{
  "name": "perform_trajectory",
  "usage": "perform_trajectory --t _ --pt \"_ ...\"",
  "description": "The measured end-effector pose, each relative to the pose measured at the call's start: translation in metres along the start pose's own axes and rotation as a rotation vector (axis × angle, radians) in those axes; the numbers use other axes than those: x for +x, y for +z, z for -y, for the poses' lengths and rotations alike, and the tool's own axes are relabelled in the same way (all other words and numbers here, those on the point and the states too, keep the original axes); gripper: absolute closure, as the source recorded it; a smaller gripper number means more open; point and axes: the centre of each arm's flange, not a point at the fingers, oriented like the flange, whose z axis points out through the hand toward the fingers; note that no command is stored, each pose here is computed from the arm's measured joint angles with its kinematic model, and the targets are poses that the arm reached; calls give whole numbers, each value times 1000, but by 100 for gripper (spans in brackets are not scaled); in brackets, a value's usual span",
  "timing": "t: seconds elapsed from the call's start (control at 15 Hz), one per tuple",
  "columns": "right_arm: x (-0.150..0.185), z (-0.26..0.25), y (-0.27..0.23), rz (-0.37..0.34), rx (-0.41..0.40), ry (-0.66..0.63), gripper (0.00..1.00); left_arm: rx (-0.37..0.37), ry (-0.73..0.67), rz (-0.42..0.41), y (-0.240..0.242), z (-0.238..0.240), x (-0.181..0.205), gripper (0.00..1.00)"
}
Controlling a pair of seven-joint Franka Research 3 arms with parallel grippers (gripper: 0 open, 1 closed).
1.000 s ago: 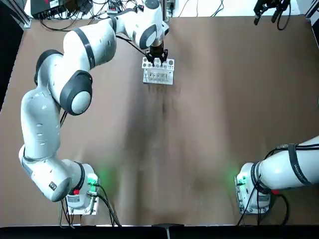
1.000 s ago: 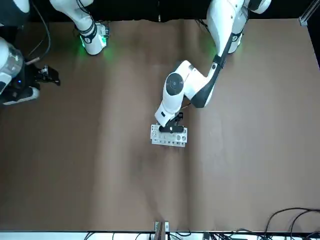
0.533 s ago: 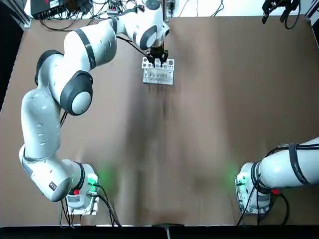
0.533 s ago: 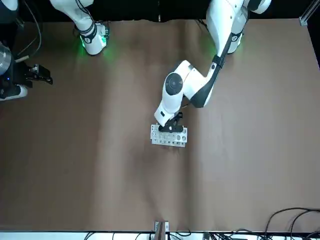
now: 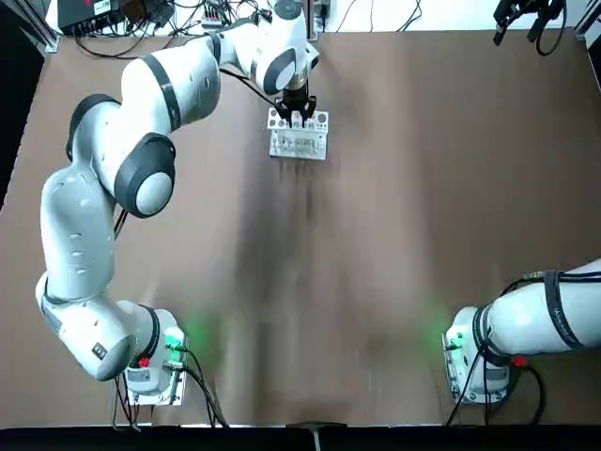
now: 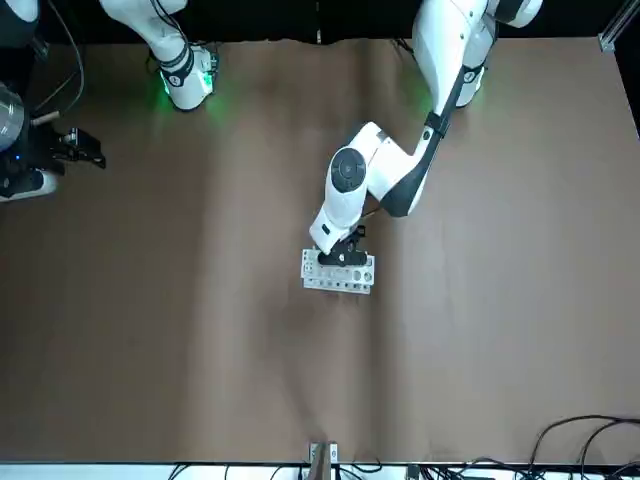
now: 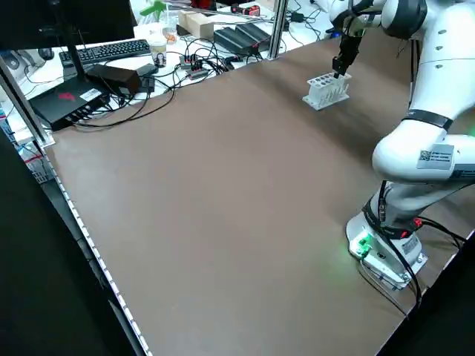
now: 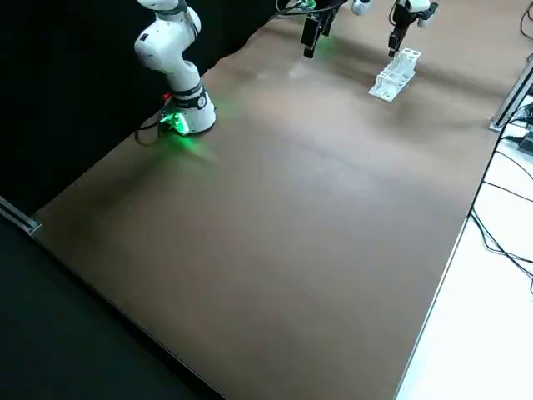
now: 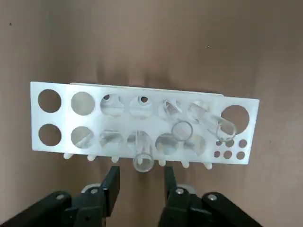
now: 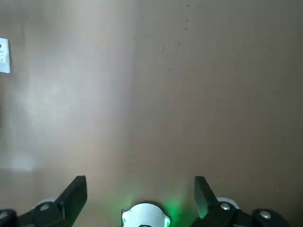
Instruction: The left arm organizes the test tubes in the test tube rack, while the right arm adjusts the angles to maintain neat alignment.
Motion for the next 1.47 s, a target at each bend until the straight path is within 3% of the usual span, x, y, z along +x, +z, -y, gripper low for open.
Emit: perform_trajectory --t 1.47 --pt "0 4 0 3 -2 -7 0 -2 -6 -3 3 0 6 62"
